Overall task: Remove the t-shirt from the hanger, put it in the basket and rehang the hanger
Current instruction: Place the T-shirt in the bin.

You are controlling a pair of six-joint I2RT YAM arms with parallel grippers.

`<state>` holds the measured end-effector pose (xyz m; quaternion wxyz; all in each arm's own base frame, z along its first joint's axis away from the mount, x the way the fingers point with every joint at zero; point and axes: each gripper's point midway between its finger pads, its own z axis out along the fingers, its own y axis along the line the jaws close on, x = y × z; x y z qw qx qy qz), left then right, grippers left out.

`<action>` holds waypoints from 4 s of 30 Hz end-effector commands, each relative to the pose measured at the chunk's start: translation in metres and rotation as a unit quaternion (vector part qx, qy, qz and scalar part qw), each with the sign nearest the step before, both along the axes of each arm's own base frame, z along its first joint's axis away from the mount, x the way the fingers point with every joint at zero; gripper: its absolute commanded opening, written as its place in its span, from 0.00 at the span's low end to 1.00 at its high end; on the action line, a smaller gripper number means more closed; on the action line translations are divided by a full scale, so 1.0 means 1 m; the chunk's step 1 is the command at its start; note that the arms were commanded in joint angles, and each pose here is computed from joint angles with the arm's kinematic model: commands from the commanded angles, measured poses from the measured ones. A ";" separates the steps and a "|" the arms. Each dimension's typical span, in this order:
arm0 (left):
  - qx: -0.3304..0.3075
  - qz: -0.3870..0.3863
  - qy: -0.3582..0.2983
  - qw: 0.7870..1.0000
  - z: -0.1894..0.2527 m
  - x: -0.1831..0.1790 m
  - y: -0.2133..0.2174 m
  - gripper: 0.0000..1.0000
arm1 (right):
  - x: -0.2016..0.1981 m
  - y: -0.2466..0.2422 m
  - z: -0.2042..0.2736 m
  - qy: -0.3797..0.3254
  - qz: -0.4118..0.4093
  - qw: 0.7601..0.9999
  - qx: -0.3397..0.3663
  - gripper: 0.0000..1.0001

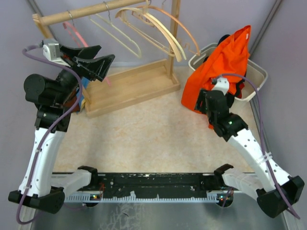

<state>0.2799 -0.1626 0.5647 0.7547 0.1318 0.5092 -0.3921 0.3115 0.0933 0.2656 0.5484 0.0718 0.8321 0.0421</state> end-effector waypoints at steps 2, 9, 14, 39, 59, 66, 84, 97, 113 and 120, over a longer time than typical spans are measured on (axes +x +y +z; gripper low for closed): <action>0.003 -0.031 0.002 1.000 -0.003 -0.008 -0.008 0.89 | -0.013 -0.028 -0.010 -0.049 -0.085 0.994 0.042 0.66; -0.005 -0.047 0.000 0.999 -0.008 -0.007 -0.013 0.89 | -0.008 -0.049 -0.057 -0.017 -0.128 0.991 0.027 0.82; -0.008 -0.049 0.002 0.999 -0.009 -0.002 -0.014 0.89 | -0.001 -0.068 -0.083 0.000 -0.152 0.988 0.039 0.84; -0.006 -0.021 0.001 1.000 -0.009 0.019 -0.012 0.89 | 0.022 -0.096 -0.149 0.053 -0.170 0.984 0.029 0.80; -0.007 -0.019 0.001 1.000 -0.010 0.020 -0.011 0.89 | 0.039 -0.044 0.053 -0.165 0.009 0.983 0.081 0.00; -0.008 -0.019 -0.001 1.000 -0.005 0.019 -0.011 0.89 | 0.079 -0.039 0.191 -0.286 0.023 0.956 0.066 0.00; -0.008 -0.008 0.009 1.000 0.002 0.025 -0.009 0.89 | 0.217 -0.155 0.287 -0.368 -0.136 0.919 0.026 0.00; 0.015 -0.072 -0.058 0.996 0.025 -0.010 -0.022 0.90 | 0.232 -0.164 0.133 -0.209 -0.131 0.969 0.022 0.00; 0.012 -0.101 -0.075 0.992 0.041 -0.041 -0.022 0.90 | 0.221 -0.146 -0.035 0.041 -0.098 0.993 0.044 0.08; 0.018 -0.087 -0.077 0.993 0.042 -0.045 -0.018 0.91 | 0.235 -0.155 -0.076 0.099 -0.106 0.987 0.068 0.18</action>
